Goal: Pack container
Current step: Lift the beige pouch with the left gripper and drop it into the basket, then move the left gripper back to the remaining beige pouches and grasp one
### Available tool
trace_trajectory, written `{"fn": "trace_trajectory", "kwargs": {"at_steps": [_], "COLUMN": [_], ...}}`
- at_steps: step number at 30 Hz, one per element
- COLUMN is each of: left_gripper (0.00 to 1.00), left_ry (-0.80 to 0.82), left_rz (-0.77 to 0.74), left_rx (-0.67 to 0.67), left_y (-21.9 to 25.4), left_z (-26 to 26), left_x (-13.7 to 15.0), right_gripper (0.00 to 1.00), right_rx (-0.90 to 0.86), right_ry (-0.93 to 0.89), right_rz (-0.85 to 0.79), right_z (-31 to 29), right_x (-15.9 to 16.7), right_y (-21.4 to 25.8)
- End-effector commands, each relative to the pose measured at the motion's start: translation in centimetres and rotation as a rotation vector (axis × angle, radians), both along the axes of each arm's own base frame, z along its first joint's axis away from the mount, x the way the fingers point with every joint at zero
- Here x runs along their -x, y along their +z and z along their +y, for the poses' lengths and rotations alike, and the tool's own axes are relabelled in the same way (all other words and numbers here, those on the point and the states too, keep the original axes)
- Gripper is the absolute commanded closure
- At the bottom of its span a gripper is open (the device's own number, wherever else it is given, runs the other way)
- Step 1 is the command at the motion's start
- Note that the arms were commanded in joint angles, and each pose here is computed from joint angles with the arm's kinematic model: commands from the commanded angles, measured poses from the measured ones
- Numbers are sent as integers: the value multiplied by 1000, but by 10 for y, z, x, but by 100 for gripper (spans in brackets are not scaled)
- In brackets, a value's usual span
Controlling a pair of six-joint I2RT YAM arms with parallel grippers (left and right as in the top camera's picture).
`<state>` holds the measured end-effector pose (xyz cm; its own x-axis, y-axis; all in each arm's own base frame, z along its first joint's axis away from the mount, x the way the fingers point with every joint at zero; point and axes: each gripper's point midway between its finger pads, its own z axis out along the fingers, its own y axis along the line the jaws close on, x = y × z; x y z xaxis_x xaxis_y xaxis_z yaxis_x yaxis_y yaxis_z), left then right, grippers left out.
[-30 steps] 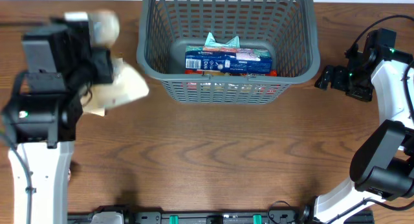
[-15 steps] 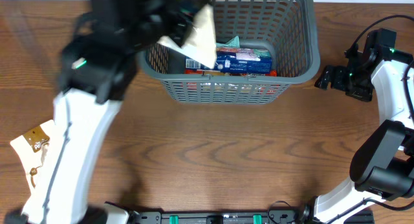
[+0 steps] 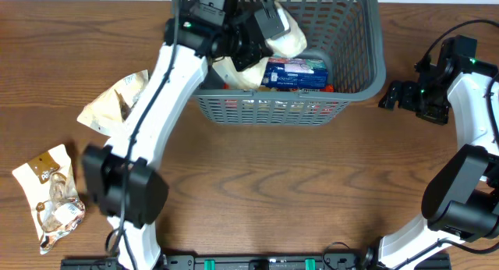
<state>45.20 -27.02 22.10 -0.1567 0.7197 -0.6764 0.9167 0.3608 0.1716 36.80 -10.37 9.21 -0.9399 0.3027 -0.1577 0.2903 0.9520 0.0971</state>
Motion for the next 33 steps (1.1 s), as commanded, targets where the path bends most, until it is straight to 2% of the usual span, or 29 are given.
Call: {"fn": "trace_trajectory", "kwargs": {"at_steps": [1,5,6,7,9,14,15,18,20,26,29,33], "left_gripper": [94,93,85,70,48,43,38,14,4,2,1,2], "left_ry": [-32,-22,-14,-5,12,36,38,67,95,188,340,581], "left_rz": [80,168,179,186,195,181,154,51,-31,-289,-405,-440], "left_rx": [-42,-101,-120,-139,-176,-172,-160,-152,-149,-93,-60,1], "left_y": [-40,-71,-75,-78,-80,-56,-42,-2,30,136,185,220], "left_z": [-2,4,7,11,18,24,25,32,40,67,100,160], "left_x": [0,7,9,10,12,21,22,21,22,41,48,56], "right_gripper": [1,1,1,1,1,1,1,1,1,1,1,1], "right_rx": [-8,-10,-10,-10,-10,-11,-11,-11,-11,-10,-9,-9], "right_ry": [16,16,16,16,16,16,16,16,16,24,31,31], "right_rz": [9,15,16,17,16,19,19,19,19,19,18,18], "right_z": [5,5,5,5,5,5,5,5,5,5,5,5], "right_x": [2,4,4,4,4,5,5,5,5,5,5,5], "right_y": [-1,-1,-1,-1,-1,-1,-1,-1,-1,-1,-1,-1]}}
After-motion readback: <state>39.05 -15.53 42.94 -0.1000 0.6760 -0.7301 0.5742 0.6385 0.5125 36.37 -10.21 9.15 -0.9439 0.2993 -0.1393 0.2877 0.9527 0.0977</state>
